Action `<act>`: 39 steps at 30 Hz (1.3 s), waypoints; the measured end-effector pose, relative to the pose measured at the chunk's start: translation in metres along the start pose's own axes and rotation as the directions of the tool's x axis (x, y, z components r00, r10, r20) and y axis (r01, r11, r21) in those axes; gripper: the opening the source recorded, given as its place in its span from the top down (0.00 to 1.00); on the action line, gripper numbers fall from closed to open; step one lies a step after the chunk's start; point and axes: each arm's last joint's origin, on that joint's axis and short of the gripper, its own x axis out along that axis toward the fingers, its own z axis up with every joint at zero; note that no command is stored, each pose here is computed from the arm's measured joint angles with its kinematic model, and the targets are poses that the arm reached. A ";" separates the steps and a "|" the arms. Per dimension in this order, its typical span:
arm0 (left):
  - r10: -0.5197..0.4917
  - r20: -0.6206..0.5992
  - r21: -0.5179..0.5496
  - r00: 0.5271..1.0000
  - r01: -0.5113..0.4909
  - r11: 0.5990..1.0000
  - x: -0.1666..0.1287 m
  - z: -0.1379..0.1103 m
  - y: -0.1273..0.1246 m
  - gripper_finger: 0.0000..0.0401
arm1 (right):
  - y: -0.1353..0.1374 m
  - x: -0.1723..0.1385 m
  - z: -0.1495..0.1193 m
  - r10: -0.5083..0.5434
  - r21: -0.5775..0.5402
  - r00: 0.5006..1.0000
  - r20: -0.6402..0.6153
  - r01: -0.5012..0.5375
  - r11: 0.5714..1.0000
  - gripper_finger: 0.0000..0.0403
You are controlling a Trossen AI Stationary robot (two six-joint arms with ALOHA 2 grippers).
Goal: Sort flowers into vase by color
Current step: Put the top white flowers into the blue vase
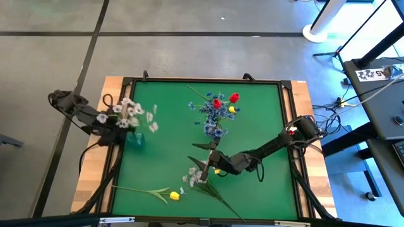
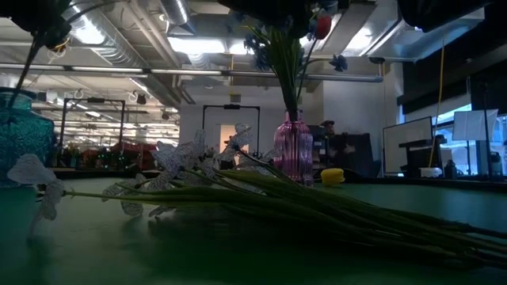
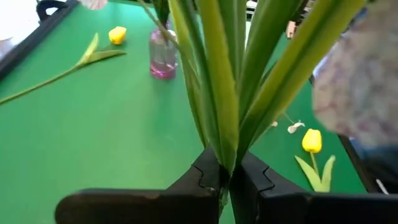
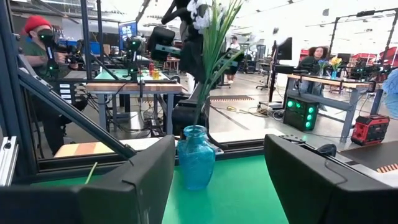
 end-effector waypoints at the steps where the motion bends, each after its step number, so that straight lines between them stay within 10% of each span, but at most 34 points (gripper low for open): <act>1: -0.005 0.001 -0.001 1.000 0.005 1.000 0.001 0.000 0.000 0.97 | 0.000 0.000 0.000 0.000 0.000 1.000 0.000 0.000 1.000 0.39; 39: -0.200 0.086 -0.071 0.976 0.206 0.976 0.031 0.000 -0.018 0.97 | 0.006 -0.004 0.001 0.023 0.004 1.000 0.004 -0.023 1.000 0.39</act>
